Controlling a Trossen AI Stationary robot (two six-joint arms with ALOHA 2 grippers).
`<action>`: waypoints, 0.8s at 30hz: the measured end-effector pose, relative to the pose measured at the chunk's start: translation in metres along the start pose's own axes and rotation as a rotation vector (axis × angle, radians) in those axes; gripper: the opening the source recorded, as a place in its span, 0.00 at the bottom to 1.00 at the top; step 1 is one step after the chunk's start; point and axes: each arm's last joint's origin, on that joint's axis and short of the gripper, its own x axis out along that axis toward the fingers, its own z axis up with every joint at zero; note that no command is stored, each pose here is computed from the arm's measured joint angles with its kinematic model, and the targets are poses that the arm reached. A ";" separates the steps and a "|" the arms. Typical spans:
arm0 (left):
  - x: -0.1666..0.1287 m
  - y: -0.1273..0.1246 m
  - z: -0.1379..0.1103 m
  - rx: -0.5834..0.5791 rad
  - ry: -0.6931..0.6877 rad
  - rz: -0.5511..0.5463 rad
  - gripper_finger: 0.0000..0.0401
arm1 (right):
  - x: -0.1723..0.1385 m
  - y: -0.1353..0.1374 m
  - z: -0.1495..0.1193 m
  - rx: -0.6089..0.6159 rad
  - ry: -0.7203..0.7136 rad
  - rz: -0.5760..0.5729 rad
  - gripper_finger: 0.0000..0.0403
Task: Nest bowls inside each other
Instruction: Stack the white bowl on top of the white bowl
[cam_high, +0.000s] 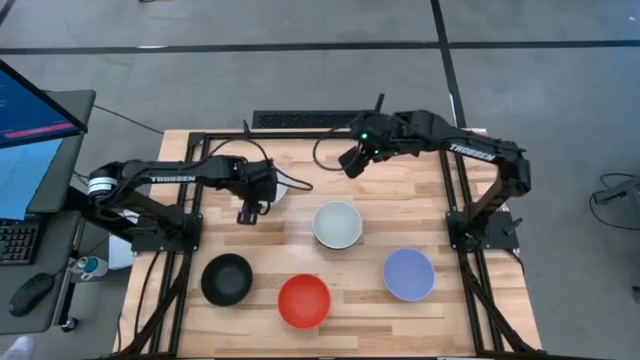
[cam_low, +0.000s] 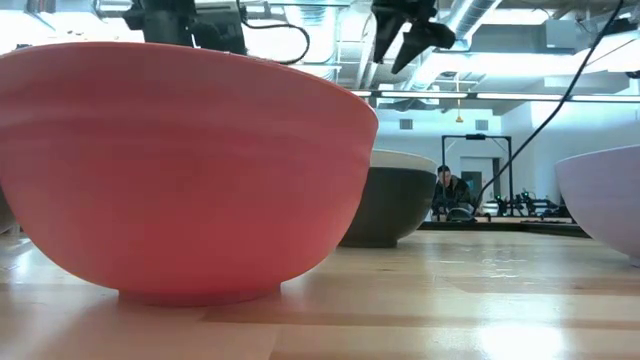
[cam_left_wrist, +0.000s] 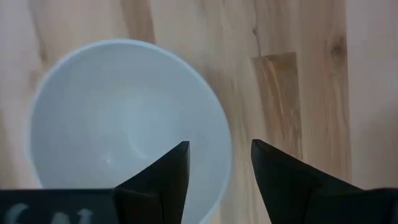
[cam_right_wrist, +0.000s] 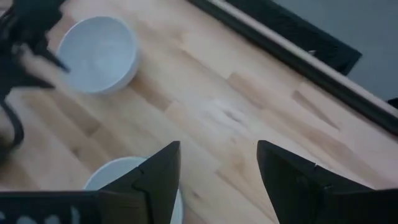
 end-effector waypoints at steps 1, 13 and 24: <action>0.003 0.000 0.001 0.000 0.011 -0.009 0.41 | -0.002 -0.003 0.001 0.007 -0.006 -0.007 0.58; 0.028 0.005 0.012 -0.029 0.020 -0.001 0.41 | -0.026 -0.038 0.003 0.078 -0.032 -0.085 0.58; 0.038 0.008 0.013 -0.087 0.028 -0.043 0.32 | -0.050 -0.057 -0.001 0.121 -0.075 -0.087 0.58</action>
